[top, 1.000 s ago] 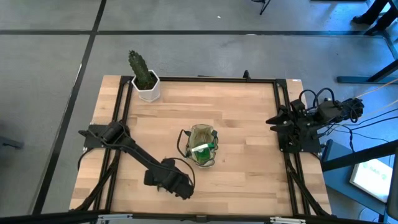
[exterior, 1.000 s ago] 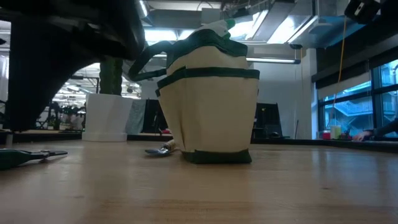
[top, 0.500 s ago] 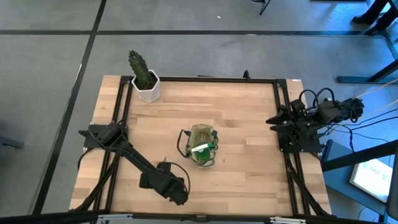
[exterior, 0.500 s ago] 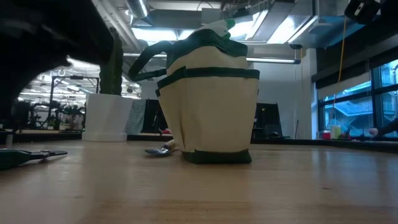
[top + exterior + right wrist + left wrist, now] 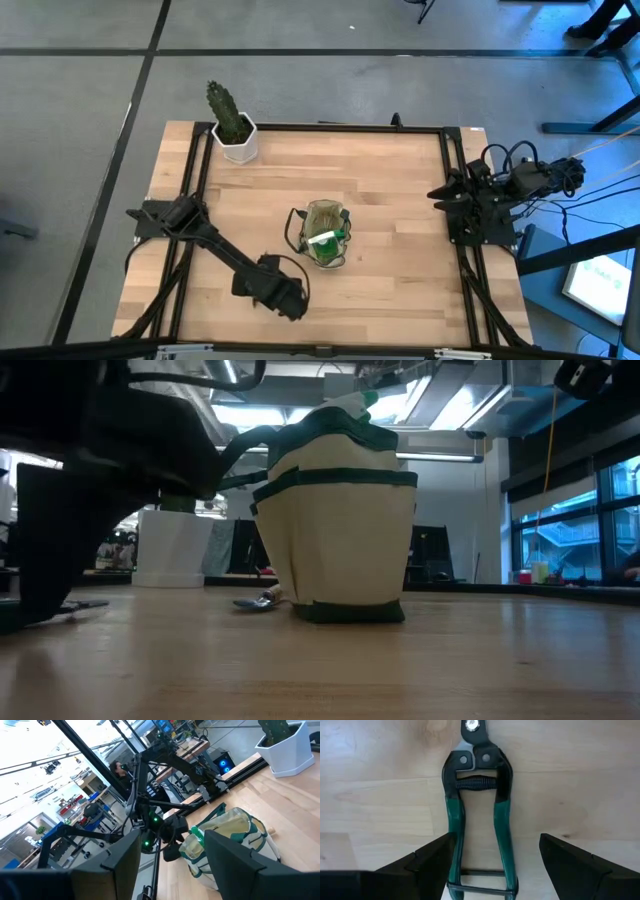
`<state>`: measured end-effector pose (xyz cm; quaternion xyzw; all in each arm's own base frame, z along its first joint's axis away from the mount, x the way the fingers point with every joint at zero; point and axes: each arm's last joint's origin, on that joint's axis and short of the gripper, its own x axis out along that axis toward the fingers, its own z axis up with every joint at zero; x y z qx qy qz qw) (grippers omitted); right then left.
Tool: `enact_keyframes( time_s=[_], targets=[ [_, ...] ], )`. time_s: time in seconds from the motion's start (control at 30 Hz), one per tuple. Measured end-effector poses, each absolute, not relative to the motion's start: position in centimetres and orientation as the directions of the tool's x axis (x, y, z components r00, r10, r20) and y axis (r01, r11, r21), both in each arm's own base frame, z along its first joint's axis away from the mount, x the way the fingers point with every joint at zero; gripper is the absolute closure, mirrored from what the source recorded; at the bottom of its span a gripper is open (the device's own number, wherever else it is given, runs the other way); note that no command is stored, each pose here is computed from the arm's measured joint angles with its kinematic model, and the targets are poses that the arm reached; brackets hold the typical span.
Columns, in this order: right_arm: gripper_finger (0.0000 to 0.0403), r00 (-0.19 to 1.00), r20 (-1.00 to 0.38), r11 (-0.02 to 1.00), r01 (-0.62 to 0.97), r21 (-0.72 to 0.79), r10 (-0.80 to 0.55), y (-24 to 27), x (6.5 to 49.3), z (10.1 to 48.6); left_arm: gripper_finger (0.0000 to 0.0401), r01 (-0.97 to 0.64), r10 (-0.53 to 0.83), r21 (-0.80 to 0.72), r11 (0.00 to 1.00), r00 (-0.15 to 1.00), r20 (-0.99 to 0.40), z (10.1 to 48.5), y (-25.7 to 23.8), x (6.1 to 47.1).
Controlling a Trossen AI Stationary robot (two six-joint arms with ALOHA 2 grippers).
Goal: Pick & Place Garden tools in Gardening bag
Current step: Put the green shear scissors into the light brown gardening bag
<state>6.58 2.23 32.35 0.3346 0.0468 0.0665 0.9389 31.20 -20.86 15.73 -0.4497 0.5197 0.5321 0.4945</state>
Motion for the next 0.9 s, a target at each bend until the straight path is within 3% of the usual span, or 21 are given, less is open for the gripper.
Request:
enact_keyframes(
  time_s=[0.53, 0.9],
  targets=[
    [0.0182, 0.987, -0.044, 0.755, -0.090, 0.649, 0.156, 2.2, 6.6, 32.3, 0.0112, -0.985, 0.100, 0.167, 0.031, -0.163, -0.982, 16.8, -21.0, 29.8],
    [0.0183, 0.987, -0.045, 0.757, -0.090, 0.648, 0.156, 2.2, 6.6, 32.3, 0.0112, -0.997, 0.045, 0.071, 0.002, -0.071, -0.996, 14.5, -20.6, 30.2]
  ],
)
